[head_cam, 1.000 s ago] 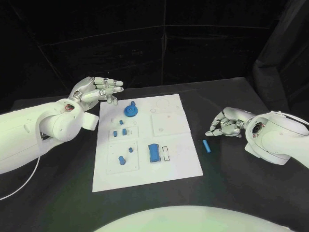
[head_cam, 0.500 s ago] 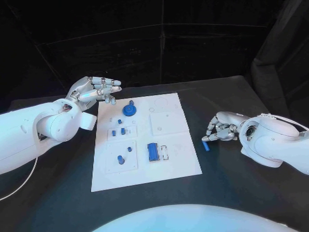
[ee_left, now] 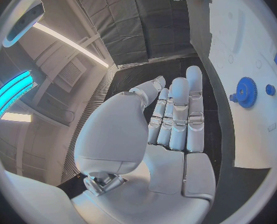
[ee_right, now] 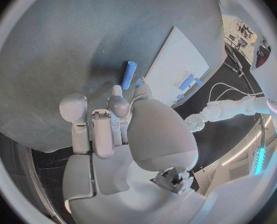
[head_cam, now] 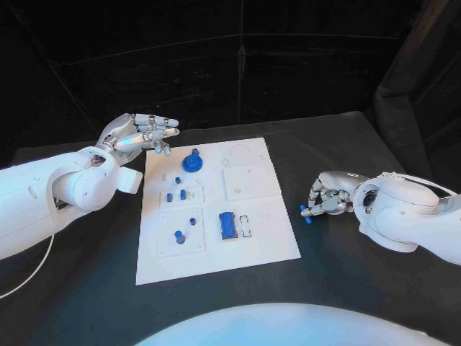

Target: Assemble the parts on the task board

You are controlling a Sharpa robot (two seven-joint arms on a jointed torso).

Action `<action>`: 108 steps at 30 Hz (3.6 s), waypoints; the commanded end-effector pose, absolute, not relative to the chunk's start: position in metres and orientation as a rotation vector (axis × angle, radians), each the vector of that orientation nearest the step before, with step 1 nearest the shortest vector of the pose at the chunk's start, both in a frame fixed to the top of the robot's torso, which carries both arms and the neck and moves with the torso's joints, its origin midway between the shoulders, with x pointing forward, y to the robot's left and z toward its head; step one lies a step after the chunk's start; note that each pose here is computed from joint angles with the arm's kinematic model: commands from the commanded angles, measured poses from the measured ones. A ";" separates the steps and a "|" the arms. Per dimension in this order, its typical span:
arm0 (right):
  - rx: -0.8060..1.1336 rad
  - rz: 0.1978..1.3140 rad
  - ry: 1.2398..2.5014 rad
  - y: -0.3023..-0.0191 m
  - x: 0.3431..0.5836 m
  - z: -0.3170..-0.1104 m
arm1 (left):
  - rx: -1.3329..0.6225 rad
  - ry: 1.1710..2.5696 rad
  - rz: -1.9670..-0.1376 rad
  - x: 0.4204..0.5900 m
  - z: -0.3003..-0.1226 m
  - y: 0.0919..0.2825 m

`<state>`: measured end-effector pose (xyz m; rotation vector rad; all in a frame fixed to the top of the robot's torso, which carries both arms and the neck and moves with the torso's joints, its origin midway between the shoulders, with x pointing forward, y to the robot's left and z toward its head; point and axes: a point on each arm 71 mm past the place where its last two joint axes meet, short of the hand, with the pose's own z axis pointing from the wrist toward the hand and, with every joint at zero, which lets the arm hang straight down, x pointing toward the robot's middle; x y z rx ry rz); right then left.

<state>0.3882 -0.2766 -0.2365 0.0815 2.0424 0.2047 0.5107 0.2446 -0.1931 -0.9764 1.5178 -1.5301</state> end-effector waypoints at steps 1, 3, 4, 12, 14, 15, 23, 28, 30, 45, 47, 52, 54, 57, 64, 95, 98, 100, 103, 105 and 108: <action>0.036 0.164 2.065 -0.274 0.387 -0.241 | -0.972 1.514 -1.547 0.511 -0.192 0.244; 0.029 0.164 2.069 -0.273 0.386 -0.244 | -0.972 1.514 -1.547 0.510 -0.192 0.244; 0.026 0.164 2.071 -0.272 0.385 -0.245 | -0.972 1.514 -1.547 0.510 -0.192 0.244; 0.005 0.151 2.073 -0.267 0.387 -0.253 | -0.972 1.514 -1.546 0.510 -0.192 0.245; -0.004 0.146 2.073 -0.265 0.388 -0.254 | -0.972 1.514 -1.546 0.510 -0.192 0.245; -0.007 0.144 2.074 -0.265 0.388 -0.255 | -0.972 1.514 -1.546 0.510 -0.192 0.245; -0.078 0.105 2.070 -0.260 0.389 -0.258 | -0.973 1.516 -1.546 0.510 -0.192 0.246; -0.128 0.079 2.069 -0.256 0.388 -0.259 | -0.975 1.518 -1.544 0.510 -0.192 0.246; -0.134 0.077 2.065 -0.255 0.388 -0.259 | -0.975 1.518 -1.543 0.510 -0.192 0.246; 0.199 0.260 2.003 -0.264 0.370 -0.242 | -0.978 1.521 -1.540 0.510 -0.193 0.248; 0.230 0.281 1.986 -0.265 0.368 -0.239 | -0.978 1.521 -1.540 0.510 -0.193 0.248; 0.266 0.322 1.955 -0.264 0.364 -0.231 | -0.978 1.522 -1.539 0.509 -0.193 0.248; 0.272 0.345 1.944 -0.261 0.363 -0.228 | -0.978 1.523 -1.539 0.509 -0.193 0.247; 0.273 0.380 1.931 -0.254 0.361 -0.224 | -0.978 1.524 -1.541 0.509 -0.193 0.247; 0.268 0.449 1.945 -0.235 0.361 -0.224 | -0.977 1.525 -1.543 0.509 -0.193 0.246; 0.236 0.524 2.076 -0.161 0.378 -0.245 | -0.977 1.527 -1.546 0.508 -0.193 0.245; 0.230 0.521 2.084 -0.158 0.379 -0.246 | -0.976 1.528 -1.548 0.508 -0.193 0.245; 0.225 0.520 2.089 -0.156 0.379 -0.246 | -0.976 1.529 -1.548 0.508 -0.193 0.244; 0.216 0.519 2.098 -0.152 0.380 -0.247 | -0.976 1.530 -1.549 0.508 -0.193 0.244; 0.211 0.518 2.104 -0.150 0.380 -0.248 | -0.976 1.531 -1.550 0.508 -0.193 0.244; 0.203 0.514 2.113 -0.148 0.380 -0.249 | -0.976 1.531 -1.551 0.508 -0.193 0.243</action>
